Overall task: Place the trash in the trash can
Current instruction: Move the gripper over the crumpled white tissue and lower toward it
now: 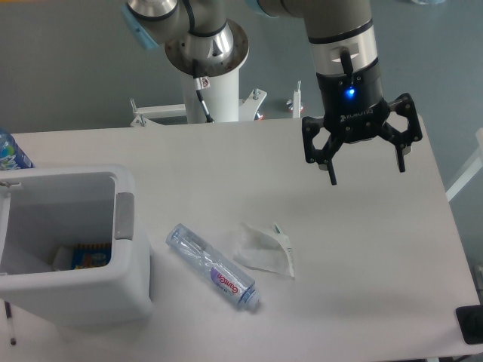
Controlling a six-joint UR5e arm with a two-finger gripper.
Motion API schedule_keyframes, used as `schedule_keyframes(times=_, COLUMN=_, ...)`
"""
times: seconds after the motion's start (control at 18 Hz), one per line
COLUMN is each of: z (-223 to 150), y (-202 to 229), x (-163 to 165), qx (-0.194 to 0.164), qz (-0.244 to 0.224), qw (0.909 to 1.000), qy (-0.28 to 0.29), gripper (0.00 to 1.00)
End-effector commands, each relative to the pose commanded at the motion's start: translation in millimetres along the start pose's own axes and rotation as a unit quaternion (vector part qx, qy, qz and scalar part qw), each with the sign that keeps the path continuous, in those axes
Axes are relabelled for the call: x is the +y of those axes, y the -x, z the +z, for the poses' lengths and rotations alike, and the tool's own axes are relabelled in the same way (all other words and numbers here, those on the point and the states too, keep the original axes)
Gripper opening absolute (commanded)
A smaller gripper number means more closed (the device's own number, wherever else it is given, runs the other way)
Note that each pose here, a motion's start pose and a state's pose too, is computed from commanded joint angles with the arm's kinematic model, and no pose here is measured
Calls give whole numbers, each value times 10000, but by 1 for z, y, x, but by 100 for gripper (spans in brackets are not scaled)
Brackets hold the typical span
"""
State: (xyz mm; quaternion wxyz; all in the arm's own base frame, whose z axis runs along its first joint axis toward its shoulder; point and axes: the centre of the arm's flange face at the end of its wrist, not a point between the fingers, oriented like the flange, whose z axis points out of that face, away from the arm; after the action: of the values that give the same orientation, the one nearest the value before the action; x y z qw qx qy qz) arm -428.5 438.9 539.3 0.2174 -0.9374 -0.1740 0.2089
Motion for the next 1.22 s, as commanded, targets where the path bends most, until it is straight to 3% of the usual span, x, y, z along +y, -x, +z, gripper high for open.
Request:
schedule_keyframes(times=0.44, z=14, y=-8, x=13, qx=-138, qz=-16, qw=9995, qy=276, gripper=100)
schedule_keyframes(times=0.89, z=49, y=-50, x=29, qx=66, qz=144, qw=9978, qy=648, gripper=100)
schedule_keyframes(times=1.11, z=78, y=-71, x=36, qx=205, qz=-761, qw=9930, qy=876, gripper=100)
schedule_keyframes(times=1.22, z=90, y=-89, x=39, qx=367, qz=-820, qw=9912, qy=968, gripper=100)
